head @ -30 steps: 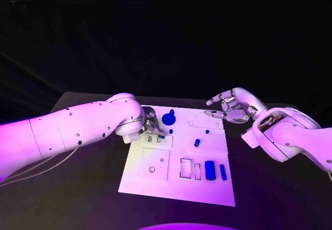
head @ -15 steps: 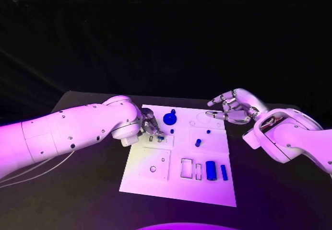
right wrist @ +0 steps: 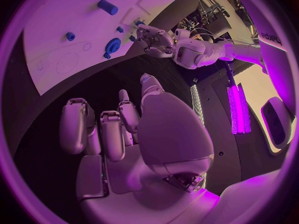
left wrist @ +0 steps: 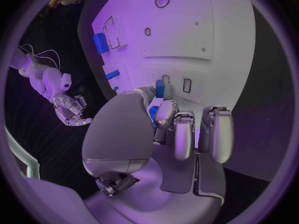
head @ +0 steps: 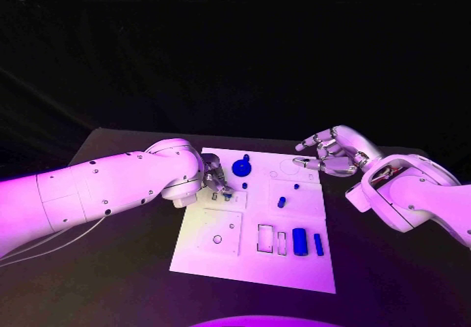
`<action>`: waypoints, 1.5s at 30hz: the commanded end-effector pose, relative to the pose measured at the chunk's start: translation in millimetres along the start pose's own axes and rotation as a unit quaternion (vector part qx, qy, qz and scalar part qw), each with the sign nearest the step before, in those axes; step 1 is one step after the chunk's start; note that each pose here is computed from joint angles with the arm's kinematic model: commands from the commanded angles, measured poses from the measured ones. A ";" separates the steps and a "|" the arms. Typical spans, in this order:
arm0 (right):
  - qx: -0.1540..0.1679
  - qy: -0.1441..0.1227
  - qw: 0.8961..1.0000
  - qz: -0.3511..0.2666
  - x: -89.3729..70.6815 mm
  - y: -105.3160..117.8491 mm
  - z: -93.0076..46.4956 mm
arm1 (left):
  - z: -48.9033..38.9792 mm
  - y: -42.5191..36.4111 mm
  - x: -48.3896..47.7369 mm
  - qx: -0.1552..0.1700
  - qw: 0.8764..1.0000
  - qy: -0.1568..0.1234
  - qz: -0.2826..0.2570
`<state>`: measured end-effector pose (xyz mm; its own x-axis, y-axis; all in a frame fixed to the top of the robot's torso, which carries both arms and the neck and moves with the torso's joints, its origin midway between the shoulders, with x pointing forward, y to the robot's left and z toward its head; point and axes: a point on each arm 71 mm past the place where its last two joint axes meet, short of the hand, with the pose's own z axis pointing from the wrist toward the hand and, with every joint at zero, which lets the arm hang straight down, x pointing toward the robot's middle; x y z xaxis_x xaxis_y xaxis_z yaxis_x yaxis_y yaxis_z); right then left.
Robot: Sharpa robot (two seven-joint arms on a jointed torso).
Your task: Assemble the parts on the task board
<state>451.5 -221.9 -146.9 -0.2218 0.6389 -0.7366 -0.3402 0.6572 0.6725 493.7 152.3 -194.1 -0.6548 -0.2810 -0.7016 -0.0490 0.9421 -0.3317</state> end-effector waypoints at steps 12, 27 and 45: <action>-0.004 0.007 1.000 -0.005 1.8 1.2 -0.3 | 0.1 -1.1 2.9 -0.003 0.999 0.004 0.051; -0.006 0.008 1.000 -0.005 2.2 1.8 -0.4 | 2.2 -1.1 5.5 -0.006 0.999 0.004 0.050; -0.006 0.007 1.000 -0.005 2.0 2.0 -1.1 | 3.7 -1.4 10.1 -0.007 0.999 0.005 0.048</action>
<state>450.2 -221.0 -146.7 -0.2236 0.6367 -0.7379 -0.3441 0.6568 0.6710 492.3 149.5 -200.5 -0.6545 -0.1986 -0.7295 -0.0017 0.9653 -0.2613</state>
